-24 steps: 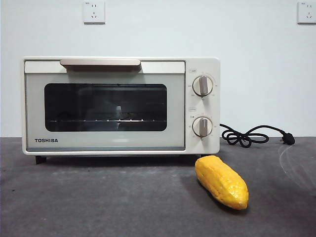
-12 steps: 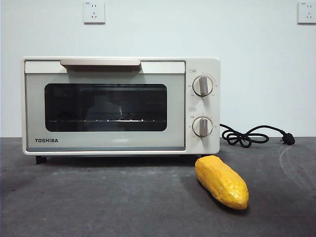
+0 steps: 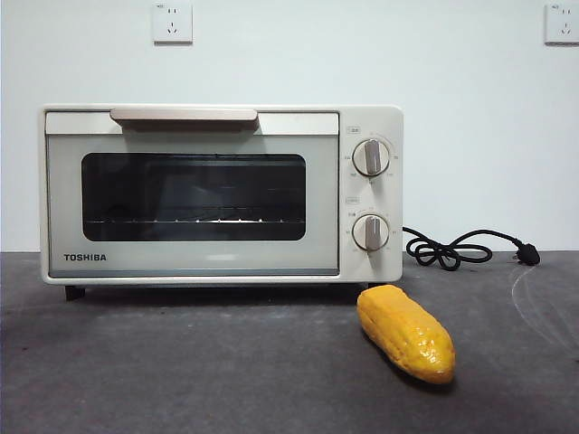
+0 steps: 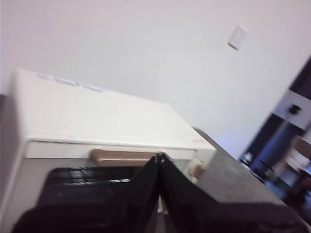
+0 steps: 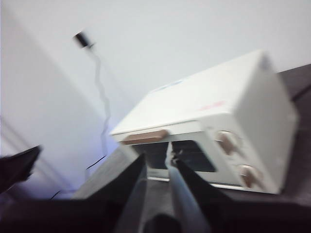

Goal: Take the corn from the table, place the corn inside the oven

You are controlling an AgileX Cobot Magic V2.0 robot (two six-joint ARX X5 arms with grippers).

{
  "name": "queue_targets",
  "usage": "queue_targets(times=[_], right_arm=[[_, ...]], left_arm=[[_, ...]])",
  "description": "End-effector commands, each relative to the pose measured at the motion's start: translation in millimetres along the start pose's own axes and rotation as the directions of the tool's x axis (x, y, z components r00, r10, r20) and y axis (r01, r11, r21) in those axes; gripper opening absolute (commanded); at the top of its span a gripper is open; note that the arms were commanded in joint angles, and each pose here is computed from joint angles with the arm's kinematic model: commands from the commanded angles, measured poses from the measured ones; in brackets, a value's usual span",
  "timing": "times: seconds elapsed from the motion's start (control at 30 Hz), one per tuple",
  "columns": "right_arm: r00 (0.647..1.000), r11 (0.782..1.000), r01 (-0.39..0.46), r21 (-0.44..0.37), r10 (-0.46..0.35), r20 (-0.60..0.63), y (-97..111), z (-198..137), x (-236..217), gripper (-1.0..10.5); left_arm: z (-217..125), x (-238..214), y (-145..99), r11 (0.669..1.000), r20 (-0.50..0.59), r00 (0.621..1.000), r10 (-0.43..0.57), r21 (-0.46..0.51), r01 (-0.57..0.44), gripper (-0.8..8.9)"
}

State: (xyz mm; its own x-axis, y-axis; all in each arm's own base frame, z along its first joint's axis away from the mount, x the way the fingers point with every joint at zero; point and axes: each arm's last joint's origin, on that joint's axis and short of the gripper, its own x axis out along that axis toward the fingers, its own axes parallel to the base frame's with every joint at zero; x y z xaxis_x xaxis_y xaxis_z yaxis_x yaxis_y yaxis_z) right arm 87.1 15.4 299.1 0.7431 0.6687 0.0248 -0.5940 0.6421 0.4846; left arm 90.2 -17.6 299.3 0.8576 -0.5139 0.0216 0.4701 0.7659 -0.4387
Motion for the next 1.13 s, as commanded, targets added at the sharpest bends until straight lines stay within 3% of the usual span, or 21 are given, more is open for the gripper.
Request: queue_targets(times=[0.03, 0.2, 0.3, 0.4, 0.53, 0.67, 0.73, 0.87, 0.97, 1.07, 1.13], right_arm=[[0.998, 0.998, -0.053, -0.012, 0.053, -0.038, 5, 19, 7, 2.0], [0.987, 0.996, -0.081, -0.02, 0.078, -0.137, 9, 44, 22, 2.3], [0.97, 0.997, -0.073, -0.028, 0.064, -0.233, 10, 51, 33, 2.5], [0.938, 0.999, -0.025, -0.044, 0.008, -0.346, 12, 50, 45, 3.5], [0.869, 0.995, 0.037, -0.098, -0.08, -0.489, 14, 40, 67, 3.6], [0.793, 0.982, 0.066, -0.176, -0.158, -0.589, 19, 19, 98, 3.6], [0.755, 0.973, 0.079, -0.215, -0.199, -0.625, 22, 7, 113, 3.7], [0.675, 0.954, 0.104, -0.282, -0.276, -0.684, 24, -20, 142, 5.1], [0.618, 0.948, 0.103, -0.3, -0.297, -0.727, 19, -39, 161, 5.1], [0.566, 0.946, 0.11, -0.306, -0.313, -0.763, 12, -56, 176, 5.1], [0.535, 0.941, 0.122, -0.317, -0.331, -0.777, 6, -64, 184, 5.1]], left_arm=[[15, 11, -4, 0.999, -0.081, 0.996, -0.044, -0.026, 0.042, -0.04], [39, 35, -10, 0.993, -0.234, 0.965, -0.116, -0.036, 0.111, -0.01], [51, 48, -14, 0.994, -0.33, 0.938, -0.106, -0.02, 0.105, -0.01], [61, 61, -19, 0.998, -0.432, 0.901, -0.038, 0.021, 0.052, 0.0], [70, 76, -25, 0.988, -0.547, 0.828, 0.121, 0.145, -0.049, 0.0], [74, 91, -33, 0.958, -0.633, 0.728, 0.263, 0.263, -0.117, 0.0], [72, 98, -36, 0.943, -0.66, 0.686, 0.306, 0.308, -0.125, 0.0], [62, 111, -38, 0.923, -0.714, 0.598, 0.365, 0.362, -0.131, 0.0], [53, 117, -38, 0.902, -0.735, 0.536, 0.415, 0.409, -0.139, 0.0], [48, 121, -37, 0.884, -0.739, 0.497, 0.454, 0.445, -0.145, 0.0], [47, 122, -37, 0.877, -0.735, 0.493, 0.466, 0.456, -0.15, 0.0]])
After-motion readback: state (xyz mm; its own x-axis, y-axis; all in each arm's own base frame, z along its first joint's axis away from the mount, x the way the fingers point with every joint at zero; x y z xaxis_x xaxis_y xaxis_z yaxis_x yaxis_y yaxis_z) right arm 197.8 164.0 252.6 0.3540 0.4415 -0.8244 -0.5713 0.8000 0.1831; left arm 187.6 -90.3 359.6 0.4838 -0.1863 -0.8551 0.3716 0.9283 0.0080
